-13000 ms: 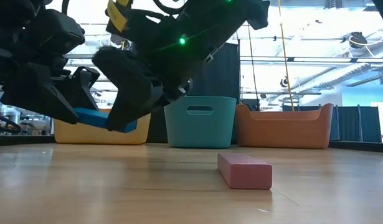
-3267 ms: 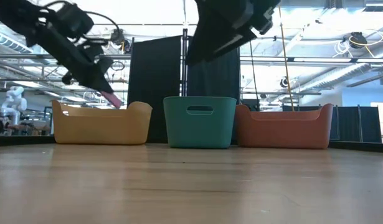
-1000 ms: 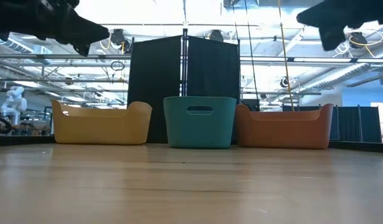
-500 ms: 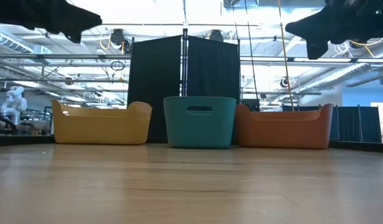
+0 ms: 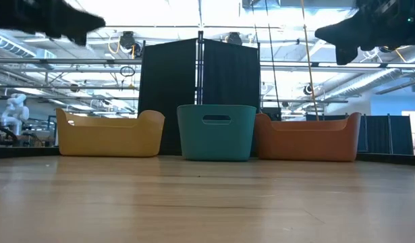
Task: Sort blocks by size
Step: Return to Home Position
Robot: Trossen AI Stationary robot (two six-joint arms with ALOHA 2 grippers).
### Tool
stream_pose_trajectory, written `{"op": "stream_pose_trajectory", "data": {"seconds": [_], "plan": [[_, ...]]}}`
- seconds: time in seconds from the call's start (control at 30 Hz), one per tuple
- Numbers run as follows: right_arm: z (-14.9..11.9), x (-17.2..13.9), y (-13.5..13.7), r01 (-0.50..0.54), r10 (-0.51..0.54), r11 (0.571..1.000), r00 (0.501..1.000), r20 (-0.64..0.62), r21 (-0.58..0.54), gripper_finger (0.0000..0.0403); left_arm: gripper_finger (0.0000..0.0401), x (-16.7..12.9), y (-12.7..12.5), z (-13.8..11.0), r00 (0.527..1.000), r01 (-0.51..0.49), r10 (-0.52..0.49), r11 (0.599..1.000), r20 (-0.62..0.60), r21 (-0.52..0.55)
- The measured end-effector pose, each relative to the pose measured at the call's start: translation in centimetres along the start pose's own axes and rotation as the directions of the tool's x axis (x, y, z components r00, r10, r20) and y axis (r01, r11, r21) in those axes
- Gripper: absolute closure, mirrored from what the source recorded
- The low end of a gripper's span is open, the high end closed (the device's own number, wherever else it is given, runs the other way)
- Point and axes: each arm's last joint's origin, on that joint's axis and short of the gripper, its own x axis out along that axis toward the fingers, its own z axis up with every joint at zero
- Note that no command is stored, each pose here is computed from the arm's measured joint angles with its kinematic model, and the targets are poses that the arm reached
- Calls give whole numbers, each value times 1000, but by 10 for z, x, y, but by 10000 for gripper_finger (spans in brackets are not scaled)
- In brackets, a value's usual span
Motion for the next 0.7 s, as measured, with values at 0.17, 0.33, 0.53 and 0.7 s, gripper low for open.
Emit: {"op": "stream_pose_trajectory", "data": {"seconds": [0.17,0.33,0.53,0.7], "plan": [[-9,0,-1,-11,12,1000,1000,-16,29,403,398,3,-3,-22,999,-9,7,999,-45,-39],[-16,0,-2,-10,12,998,999,-32,54,403,400,-2,-2,-24,999,-9,7,999,-43,-40],[-25,1,-2,-13,13,998,1000,-6,55,403,400,-7,-5,-35,999,17,-19,999,-48,-42],[-43,0,-3,-15,14,997,1000,10,73,403,400,-11,-7,-44,999,25,-26,999,-27,-44]]}}
